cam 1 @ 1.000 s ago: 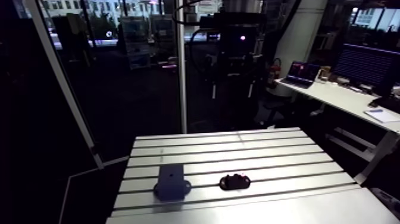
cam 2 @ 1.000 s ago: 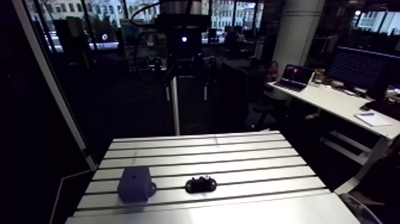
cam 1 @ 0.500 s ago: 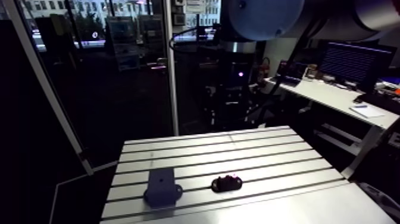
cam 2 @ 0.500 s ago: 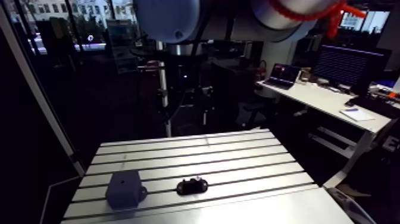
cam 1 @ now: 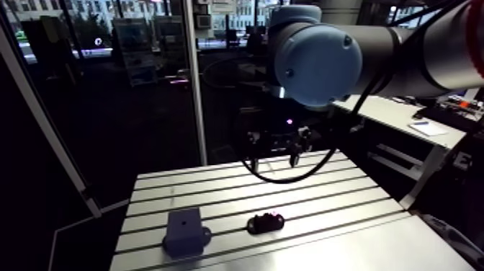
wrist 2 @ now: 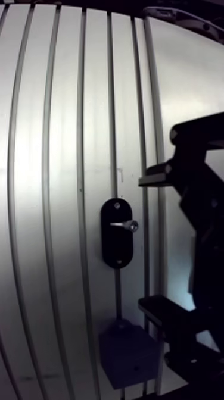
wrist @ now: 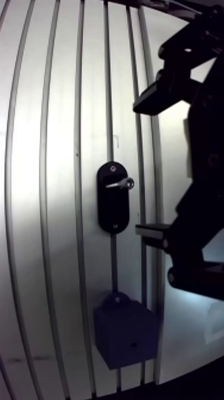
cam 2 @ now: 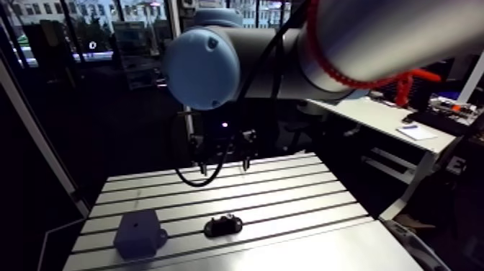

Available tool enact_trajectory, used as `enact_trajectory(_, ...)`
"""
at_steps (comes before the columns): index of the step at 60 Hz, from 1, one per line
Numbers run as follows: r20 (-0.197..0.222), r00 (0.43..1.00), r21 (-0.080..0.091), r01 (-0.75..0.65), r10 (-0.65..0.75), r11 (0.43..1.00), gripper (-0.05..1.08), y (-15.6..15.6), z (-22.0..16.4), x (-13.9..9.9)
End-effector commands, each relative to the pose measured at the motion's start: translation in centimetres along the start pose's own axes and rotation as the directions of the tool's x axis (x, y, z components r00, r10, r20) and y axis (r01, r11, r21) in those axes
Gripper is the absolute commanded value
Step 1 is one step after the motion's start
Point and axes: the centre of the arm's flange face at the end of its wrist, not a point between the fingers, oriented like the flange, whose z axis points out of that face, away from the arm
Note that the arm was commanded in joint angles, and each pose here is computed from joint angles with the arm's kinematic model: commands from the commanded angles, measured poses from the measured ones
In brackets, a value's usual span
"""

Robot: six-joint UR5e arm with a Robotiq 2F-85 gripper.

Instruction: Pick up the M10 bolt and insert it into the hole until fully seated.

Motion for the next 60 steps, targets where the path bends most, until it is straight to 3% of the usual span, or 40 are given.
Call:
enact_trajectory(1, -0.005, 1.0, 0.007, 0.002, -0.002, 1.0, 0.01, 0.3, 2.0, -0.9)
enact_trajectory(12, 0.003, 1.0, 0.024, 0.004, -0.004, 1.0, 0.01, 0.6, 2.9, -1.3)
enact_trajectory(36, 0.019, 1.0, 0.029, 0.008, -0.009, 1.0, 0.02, 0.8, 5.2, -2.3)
enact_trajectory(60, 0.02, 1.0, 0.026, 0.014, -0.014, 1.0, 0.2, 0.5, 6.3, -3.0)
